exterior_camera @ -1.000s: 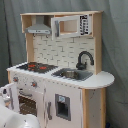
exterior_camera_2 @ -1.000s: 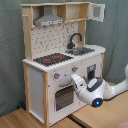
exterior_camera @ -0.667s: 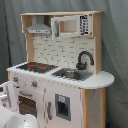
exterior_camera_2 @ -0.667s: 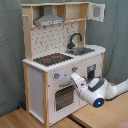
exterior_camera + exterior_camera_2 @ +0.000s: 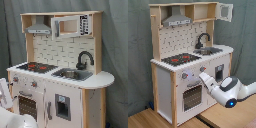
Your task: Play with the kitchen
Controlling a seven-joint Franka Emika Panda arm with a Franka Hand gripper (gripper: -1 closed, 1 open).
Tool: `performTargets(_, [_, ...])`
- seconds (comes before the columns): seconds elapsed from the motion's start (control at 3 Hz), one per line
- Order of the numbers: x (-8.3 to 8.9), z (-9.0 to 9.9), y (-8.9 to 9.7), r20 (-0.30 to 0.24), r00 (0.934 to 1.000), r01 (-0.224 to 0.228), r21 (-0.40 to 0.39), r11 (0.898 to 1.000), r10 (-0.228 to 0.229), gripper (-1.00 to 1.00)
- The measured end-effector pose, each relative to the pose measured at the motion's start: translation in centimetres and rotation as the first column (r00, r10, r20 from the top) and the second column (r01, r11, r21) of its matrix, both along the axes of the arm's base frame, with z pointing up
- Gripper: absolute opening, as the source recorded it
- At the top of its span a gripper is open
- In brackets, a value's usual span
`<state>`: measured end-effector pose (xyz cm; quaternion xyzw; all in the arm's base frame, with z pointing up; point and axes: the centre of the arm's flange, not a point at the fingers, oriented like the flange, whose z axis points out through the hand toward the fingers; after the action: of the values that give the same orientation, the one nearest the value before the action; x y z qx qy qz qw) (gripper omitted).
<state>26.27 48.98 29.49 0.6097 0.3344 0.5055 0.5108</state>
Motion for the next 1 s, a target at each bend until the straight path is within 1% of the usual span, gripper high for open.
performTargets(0.33, [-1.2, 1.1, 0.6, -0.003, 0.9999, -0.013, -0.081, 0.997, 0.013, 1.0])
performTargets(0.67, [-2.0, 2.1, 1.1, -0.01, 0.9995, -0.032, -0.184, 0.982, 0.031, 1.0])
performTargets(1.0, [-1.8, 3.1, 1.4, 0.0, 0.9981, -0.059, -0.301, 0.952, 0.062, 1.0])
